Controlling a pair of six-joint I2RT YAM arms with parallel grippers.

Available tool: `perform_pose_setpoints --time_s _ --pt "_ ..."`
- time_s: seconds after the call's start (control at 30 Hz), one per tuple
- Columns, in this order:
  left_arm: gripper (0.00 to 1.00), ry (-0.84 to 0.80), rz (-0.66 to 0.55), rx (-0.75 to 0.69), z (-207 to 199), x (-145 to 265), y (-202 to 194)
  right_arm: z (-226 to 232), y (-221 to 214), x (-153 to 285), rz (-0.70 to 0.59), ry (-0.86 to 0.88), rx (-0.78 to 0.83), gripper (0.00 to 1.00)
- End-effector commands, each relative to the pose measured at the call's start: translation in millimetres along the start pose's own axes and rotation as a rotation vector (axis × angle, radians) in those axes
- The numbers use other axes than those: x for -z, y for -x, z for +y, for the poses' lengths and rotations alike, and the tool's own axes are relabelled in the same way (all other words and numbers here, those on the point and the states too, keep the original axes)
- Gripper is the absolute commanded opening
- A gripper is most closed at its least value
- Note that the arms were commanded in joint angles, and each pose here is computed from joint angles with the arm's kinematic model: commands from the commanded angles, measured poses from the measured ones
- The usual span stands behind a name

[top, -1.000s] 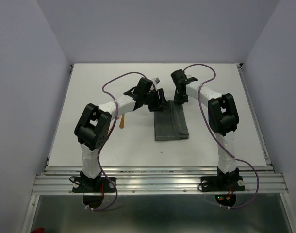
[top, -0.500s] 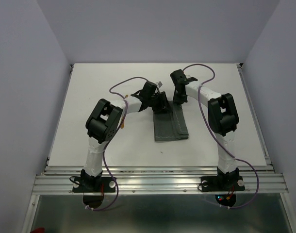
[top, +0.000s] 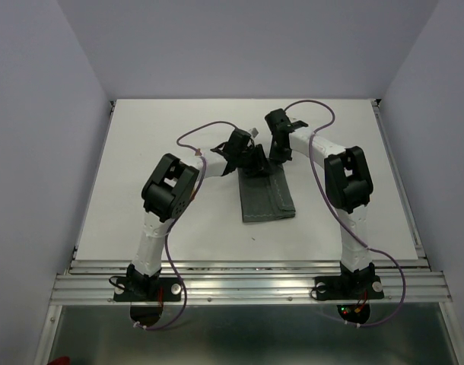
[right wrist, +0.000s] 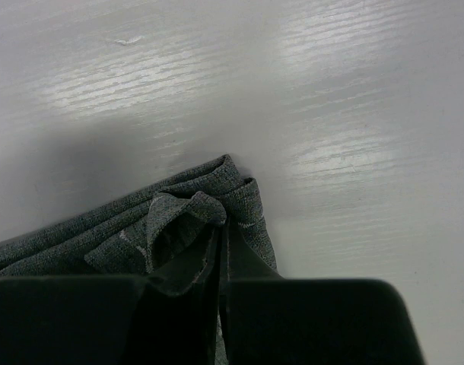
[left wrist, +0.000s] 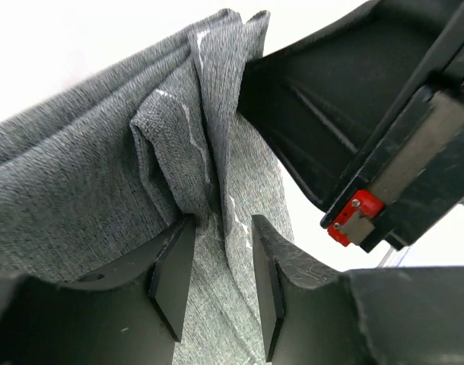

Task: Fold the napkin into a case and place the utensils inside
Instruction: Fold the lower triangle-folded napkin at the center of the board.

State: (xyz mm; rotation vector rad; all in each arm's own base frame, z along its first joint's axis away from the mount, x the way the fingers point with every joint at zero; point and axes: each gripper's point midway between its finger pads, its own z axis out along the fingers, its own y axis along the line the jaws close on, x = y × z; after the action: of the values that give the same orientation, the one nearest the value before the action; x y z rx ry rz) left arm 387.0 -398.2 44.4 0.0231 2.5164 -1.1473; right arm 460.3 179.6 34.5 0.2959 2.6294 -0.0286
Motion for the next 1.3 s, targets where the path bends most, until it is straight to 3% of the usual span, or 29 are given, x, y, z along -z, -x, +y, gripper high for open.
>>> perform_pose_setpoints --time_s 0.0,0.2,0.3,0.4,0.93,1.27 --pt "0.47 -0.019 -0.065 -0.035 -18 3 18 12 -2 4 0.014 0.031 -0.006 0.02" --pt "0.45 0.038 -0.109 -0.039 -11 9 24 12 0 6 0.009 0.032 -0.005 0.02" --pt "0.57 0.055 -0.127 -0.047 -12 13 27 11 -2 4 0.014 0.028 -0.004 0.02" --pt "0.6 0.063 -0.133 -0.061 -13 12 27 12 -2 4 0.014 0.031 -0.006 0.02" --pt "0.49 0.201 -0.255 -0.123 -6 20 35 15 -1 8 0.008 0.028 0.002 0.02" --pt "0.66 0.167 -0.3 -0.126 -16 30 35 15 -1 7 0.008 0.026 0.004 0.02"
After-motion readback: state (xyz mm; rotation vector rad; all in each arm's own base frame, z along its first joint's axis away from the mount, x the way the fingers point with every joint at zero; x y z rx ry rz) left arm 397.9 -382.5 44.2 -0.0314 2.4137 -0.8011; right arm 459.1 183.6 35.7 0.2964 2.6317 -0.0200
